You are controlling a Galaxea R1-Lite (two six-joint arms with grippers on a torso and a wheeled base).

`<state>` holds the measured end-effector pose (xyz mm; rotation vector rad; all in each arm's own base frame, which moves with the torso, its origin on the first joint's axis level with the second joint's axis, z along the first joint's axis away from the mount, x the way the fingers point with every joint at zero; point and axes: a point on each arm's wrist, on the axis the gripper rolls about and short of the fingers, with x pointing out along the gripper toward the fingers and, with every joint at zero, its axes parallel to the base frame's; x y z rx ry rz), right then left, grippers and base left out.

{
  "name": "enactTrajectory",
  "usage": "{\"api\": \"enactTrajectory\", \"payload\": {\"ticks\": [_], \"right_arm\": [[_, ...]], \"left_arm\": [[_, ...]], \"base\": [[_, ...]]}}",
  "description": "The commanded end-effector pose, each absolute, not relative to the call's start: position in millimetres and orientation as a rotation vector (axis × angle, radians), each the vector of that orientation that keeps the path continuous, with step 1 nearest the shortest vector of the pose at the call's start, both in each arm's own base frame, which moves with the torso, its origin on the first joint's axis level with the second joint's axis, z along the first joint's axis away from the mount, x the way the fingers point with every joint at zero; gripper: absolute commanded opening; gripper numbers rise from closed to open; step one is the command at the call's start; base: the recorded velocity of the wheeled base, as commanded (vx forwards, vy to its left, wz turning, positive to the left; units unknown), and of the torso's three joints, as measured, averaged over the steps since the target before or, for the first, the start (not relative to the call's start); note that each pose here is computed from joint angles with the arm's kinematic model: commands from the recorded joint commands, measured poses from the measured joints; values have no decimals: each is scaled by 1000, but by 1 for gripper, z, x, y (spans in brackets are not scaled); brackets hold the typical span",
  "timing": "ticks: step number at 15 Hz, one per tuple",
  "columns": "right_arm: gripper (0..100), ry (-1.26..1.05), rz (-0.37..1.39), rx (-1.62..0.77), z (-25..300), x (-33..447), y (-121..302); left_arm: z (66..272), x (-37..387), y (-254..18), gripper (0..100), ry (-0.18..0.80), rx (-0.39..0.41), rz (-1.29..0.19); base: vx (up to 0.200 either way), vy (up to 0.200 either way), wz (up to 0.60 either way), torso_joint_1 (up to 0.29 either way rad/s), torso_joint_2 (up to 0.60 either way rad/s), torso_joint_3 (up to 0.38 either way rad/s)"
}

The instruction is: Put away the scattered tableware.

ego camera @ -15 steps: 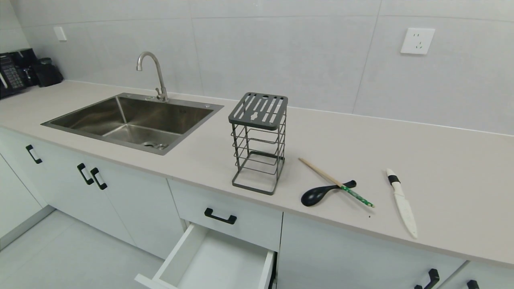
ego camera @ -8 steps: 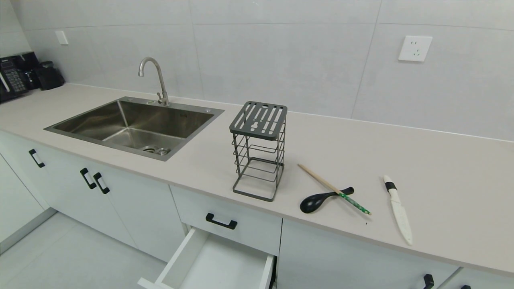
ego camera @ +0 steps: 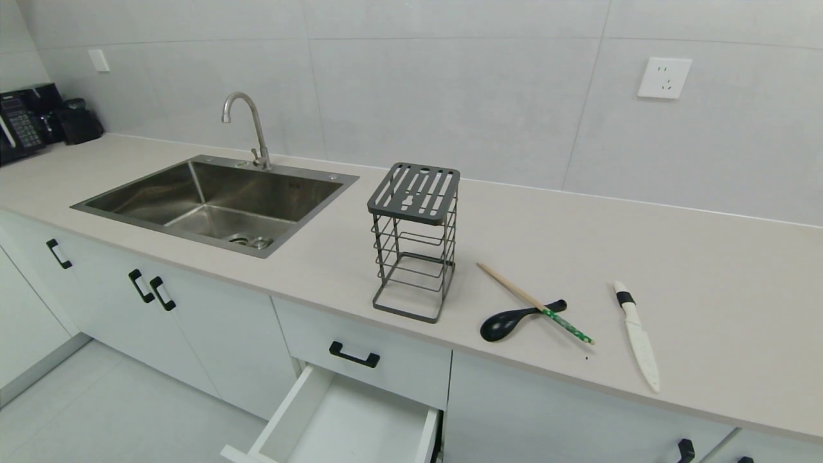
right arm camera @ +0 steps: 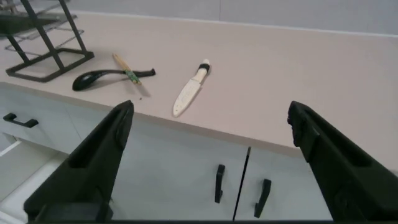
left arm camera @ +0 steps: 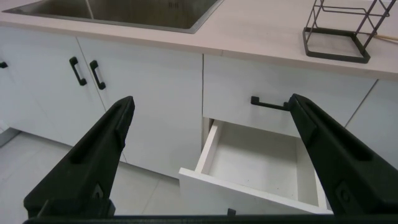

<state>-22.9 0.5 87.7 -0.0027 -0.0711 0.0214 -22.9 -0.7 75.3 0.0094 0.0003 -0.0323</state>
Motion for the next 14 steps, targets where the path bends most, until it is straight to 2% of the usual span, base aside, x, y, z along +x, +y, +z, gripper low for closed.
{"api": "enactTrajectory", "payload": {"ticks": [1, 2, 3, 4, 5, 7, 10, 12, 14], "right_arm": [[100, -220, 82, -24, 147, -25, 2], [100, -227, 133, -40, 174, -19, 3], [100, -264, 210, -72, 215, -8, 4], [100, -247, 272, -96, 232, 4, 6], [100, -183, 337, -108, 235, 22, 8], [100, 2, 445, -81, 219, 52, 12], [100, 184, 531, -54, 208, 90, 21], [100, 304, 660, -65, 198, 114, 41], [100, 389, 678, -84, 192, 136, 56]], "left_arm": [[75, -23, -1, 100, 1, 9, -32], [75, -23, -1, 100, 1, 9, -32], [75, -23, -1, 100, 1, 9, -32], [75, -23, -1, 100, 1, 9, -32], [75, -23, -1, 100, 1, 9, -32], [75, -23, -1, 100, 1, 9, -32], [75, -23, -1, 100, 1, 9, -32], [75, -23, -1, 100, 1, 9, -32], [75, -23, -1, 100, 1, 9, -32]], "base": [[0, 0, 0, 0, 0, 0], [0, 0, 0, 0, 0, 0], [0, 0, 0, 0, 0, 0], [0, 0, 0, 0, 0, 0], [0, 0, 0, 0, 0, 0], [0, 0, 0, 0, 0, 0], [0, 0, 0, 0, 0, 0], [0, 0, 0, 0, 0, 0], [0, 0, 0, 0, 0, 0]]}}
